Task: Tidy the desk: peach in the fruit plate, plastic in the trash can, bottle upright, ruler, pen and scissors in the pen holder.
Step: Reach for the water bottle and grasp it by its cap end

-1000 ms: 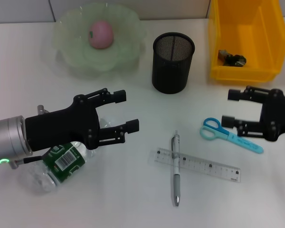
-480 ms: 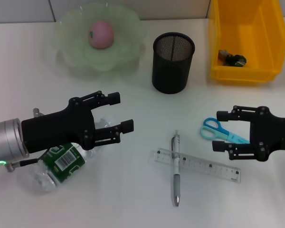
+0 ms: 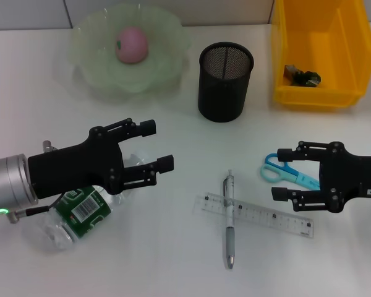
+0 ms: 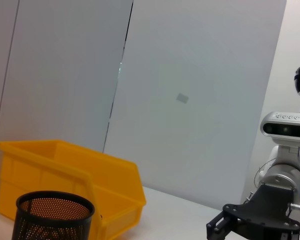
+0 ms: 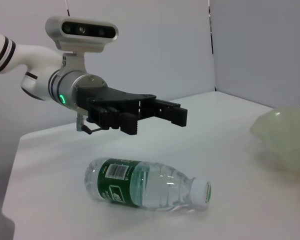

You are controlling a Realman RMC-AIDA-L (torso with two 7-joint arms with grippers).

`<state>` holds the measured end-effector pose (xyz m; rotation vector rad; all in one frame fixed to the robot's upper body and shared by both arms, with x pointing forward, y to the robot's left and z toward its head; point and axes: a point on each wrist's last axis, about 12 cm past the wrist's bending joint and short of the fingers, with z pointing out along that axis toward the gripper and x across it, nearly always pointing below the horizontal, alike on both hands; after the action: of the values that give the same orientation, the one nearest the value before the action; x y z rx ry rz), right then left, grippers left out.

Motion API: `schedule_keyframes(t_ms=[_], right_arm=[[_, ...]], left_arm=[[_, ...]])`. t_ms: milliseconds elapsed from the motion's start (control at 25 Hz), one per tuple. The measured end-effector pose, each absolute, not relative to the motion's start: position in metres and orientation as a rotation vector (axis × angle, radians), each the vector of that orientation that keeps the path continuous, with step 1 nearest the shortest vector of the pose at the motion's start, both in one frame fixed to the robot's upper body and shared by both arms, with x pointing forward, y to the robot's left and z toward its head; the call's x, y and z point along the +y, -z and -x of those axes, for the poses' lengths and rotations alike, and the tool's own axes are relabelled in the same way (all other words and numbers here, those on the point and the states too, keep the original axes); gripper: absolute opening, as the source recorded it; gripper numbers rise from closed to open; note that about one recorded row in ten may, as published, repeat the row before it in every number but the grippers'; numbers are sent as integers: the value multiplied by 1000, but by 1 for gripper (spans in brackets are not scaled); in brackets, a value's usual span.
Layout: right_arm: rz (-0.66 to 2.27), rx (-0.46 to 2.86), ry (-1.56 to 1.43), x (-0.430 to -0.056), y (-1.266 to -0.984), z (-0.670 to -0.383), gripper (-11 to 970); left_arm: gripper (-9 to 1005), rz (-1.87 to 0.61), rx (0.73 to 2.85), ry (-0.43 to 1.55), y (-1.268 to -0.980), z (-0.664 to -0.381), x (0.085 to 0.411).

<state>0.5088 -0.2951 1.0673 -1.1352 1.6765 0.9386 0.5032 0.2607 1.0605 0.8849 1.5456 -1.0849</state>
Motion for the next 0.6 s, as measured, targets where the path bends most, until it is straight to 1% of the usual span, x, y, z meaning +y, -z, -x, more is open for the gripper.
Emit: schedule_keyframes(t_ms=[120,280,360,600], right_arm=[[1135,1676,-940,-295,-1067,-509,767],[1136,1675,-940,-294,-1067,-508,767],[1139,1670,-939,-293,-1065,-507,767],[1153,1684,-942,-291,-1062,-505,767]], left_arm=[[816,-872,1555,1090,-1062,-506,260],[816,-838,1576,1132,-1074,-517,259],[816,-818,1603,1169,-1083,-525,257],[816,-770,1711,1187,-1092,-541,259]])
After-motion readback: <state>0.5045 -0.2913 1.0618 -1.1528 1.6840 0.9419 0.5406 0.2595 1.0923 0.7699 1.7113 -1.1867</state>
